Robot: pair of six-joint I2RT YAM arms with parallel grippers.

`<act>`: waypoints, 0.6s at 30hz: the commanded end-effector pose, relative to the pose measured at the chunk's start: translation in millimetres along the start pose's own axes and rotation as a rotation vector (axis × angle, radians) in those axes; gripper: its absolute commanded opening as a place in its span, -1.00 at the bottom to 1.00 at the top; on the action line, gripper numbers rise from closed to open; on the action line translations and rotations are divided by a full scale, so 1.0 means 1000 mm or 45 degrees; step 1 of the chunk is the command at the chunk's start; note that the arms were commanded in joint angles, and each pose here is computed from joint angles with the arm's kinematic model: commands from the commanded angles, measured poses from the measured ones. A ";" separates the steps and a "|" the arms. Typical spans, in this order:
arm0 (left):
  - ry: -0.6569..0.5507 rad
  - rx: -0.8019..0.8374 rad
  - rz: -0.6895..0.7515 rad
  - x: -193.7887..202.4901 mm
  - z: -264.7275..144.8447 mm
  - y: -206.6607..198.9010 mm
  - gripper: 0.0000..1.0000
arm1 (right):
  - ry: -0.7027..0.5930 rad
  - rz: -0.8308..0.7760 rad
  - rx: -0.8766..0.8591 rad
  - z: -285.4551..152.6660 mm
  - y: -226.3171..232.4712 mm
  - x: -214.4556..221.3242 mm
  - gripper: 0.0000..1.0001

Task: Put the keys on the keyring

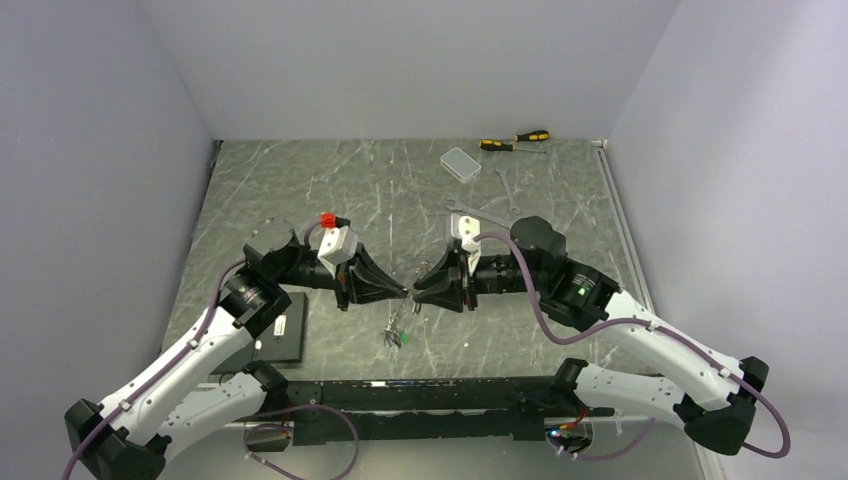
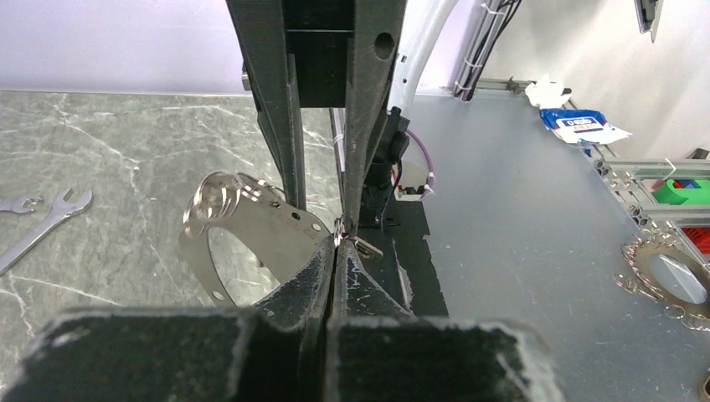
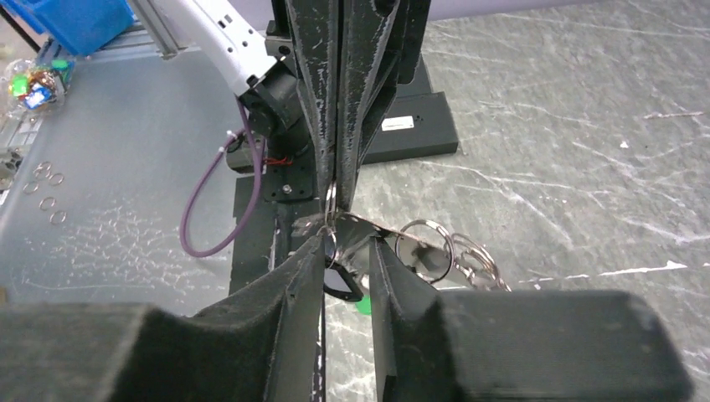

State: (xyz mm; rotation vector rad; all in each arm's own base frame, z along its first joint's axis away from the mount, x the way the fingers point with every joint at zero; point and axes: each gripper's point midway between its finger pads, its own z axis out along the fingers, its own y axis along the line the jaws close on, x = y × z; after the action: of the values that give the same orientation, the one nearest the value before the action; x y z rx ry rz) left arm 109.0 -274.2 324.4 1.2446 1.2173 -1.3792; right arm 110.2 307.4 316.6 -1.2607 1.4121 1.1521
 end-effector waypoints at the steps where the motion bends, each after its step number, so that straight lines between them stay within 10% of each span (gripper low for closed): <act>1: -0.067 0.048 0.100 -0.019 -0.002 -0.013 -1.00 | -0.116 -0.029 0.002 0.005 -0.004 -0.023 -0.49; 10: -0.085 0.024 0.121 -0.023 -0.005 -0.013 -1.00 | -0.104 -0.022 -0.032 0.008 -0.001 -0.019 -0.89; 18: -0.104 0.011 0.134 -0.027 -0.007 -0.014 -1.00 | -0.104 0.012 -0.055 0.001 0.007 -0.010 -0.27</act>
State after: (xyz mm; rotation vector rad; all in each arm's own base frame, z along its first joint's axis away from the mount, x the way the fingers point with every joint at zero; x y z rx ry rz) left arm 103.5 -269.5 331.6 1.2330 1.1747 -1.3671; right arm 110.0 314.7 318.8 -1.2418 1.3848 1.2051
